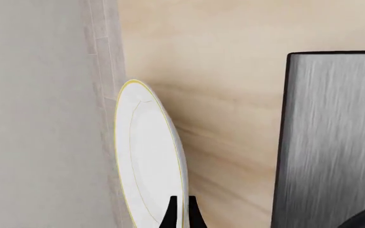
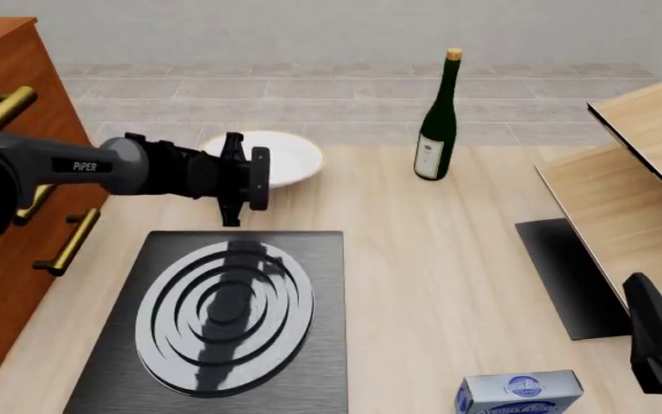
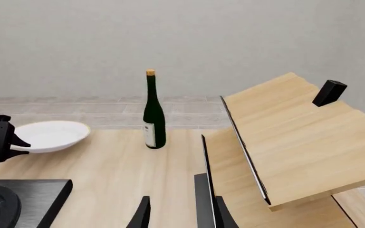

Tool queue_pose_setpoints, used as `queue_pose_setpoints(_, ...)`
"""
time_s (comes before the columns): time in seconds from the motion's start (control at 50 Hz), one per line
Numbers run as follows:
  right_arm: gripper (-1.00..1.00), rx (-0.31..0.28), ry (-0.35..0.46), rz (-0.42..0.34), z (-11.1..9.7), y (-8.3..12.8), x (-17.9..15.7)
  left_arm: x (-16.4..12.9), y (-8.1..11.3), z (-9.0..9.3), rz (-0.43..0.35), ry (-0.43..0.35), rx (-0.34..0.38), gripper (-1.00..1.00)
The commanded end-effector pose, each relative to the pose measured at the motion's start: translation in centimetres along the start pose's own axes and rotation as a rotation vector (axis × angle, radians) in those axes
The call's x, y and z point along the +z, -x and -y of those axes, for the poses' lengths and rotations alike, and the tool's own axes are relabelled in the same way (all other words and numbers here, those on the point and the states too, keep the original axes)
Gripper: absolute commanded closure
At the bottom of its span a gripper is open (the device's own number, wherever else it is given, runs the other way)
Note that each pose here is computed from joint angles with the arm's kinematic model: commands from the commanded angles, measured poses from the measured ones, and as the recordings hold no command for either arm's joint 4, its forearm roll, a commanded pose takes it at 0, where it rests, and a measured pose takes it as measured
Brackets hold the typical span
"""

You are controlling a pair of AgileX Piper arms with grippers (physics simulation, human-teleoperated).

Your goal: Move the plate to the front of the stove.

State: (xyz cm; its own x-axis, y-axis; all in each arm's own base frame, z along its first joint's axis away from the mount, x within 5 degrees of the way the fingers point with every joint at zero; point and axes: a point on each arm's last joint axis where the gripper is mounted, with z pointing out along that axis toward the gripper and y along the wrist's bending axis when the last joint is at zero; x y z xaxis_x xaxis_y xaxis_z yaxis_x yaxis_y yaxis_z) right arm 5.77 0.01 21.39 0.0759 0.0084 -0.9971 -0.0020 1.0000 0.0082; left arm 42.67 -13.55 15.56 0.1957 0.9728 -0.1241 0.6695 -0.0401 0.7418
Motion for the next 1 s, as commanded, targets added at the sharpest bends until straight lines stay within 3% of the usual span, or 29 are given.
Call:
queue_pose_setpoints(0.02, -1.0, 0.0, 0.0, 0.0, 0.0, 0.0, 0.0, 0.3, -0.2, -0.1, -0.003, 0.009, 0.015, 1.0)
queue_pose_setpoints(1.0, -1.0, 0.003, 0.0, -0.002, 0.0, 0.0, 0.0, 1.1, -0.9, 0.6, -0.019, -0.032, 0.034, 1.0)
